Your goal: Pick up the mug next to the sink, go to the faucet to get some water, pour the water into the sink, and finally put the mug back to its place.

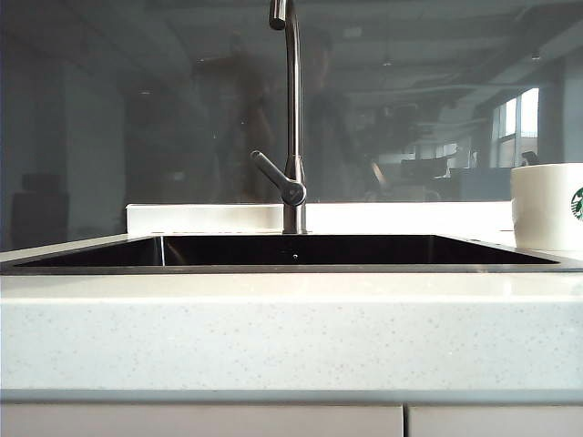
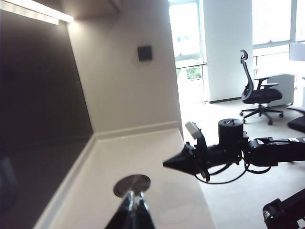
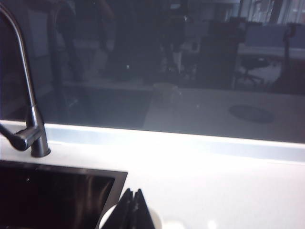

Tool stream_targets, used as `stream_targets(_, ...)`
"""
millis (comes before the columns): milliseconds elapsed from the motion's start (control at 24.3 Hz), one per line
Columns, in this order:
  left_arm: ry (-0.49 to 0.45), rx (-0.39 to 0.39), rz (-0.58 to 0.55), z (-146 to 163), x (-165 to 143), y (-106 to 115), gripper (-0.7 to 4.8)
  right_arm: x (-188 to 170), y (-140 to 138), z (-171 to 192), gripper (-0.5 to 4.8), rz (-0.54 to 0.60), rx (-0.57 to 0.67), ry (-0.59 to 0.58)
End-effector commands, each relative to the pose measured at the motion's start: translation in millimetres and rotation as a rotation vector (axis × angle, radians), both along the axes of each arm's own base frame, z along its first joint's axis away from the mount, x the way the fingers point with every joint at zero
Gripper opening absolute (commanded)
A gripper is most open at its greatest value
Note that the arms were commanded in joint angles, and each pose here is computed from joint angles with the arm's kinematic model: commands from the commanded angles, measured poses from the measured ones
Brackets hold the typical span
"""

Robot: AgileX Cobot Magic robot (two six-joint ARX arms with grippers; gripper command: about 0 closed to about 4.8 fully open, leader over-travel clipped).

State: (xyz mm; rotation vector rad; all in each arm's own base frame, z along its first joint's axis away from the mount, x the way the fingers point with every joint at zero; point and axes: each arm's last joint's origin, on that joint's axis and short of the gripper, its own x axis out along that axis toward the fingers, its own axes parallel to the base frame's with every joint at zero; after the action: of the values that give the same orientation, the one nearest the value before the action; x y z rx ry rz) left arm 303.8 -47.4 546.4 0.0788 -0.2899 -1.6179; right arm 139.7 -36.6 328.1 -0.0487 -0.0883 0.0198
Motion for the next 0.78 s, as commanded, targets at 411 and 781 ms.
stream_targets(411, -0.037, -0.115, -0.010, 26, -59, 8, -0.03, -11, 3, 2, -0.05, -0.011, 0.004, -0.001)
stream_targets(781, -0.026, -0.109, -0.008, 23, -54, 8, -0.03, -11, 3, 2, -0.05, -0.011, 0.005, 0.001)
